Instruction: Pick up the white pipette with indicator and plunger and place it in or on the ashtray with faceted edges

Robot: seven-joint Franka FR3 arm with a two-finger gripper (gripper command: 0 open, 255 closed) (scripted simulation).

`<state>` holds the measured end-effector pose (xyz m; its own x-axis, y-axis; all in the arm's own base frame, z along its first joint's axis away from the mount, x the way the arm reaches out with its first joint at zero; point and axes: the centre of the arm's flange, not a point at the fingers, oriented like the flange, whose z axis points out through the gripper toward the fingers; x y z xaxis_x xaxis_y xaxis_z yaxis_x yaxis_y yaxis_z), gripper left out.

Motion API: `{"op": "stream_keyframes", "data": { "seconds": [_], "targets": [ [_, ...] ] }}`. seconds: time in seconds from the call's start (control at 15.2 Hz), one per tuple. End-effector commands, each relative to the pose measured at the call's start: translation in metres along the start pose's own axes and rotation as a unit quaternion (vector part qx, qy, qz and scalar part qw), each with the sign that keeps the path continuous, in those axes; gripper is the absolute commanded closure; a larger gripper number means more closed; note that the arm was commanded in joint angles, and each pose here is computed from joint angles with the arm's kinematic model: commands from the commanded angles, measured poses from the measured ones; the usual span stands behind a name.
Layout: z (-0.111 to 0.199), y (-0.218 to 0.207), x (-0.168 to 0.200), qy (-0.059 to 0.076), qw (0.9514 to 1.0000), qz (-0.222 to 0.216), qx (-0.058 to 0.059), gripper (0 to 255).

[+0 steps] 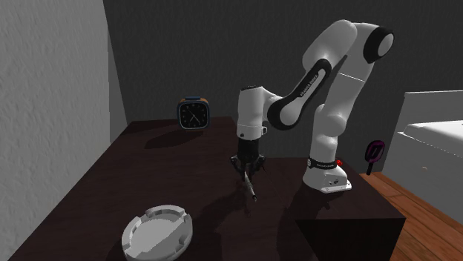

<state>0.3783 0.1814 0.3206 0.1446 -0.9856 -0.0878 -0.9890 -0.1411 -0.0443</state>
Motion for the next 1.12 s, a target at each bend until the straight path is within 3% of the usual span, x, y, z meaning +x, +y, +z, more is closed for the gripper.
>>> {"op": "stream_keyframes", "data": {
  "seconds": [0.0, 0.92, 1.06],
  "targets": [
    [-0.010, 0.000, 0.000, 0.000, 1.0000, 0.000, 0.000, 255],
    [-0.080, -0.003, -0.007, 0.000, 1.0000, 0.000, 0.000, 255],
    [-0.078, -0.025, -0.021, 0.000, 1.0000, 0.000, 0.000, 255]
  ]
}}
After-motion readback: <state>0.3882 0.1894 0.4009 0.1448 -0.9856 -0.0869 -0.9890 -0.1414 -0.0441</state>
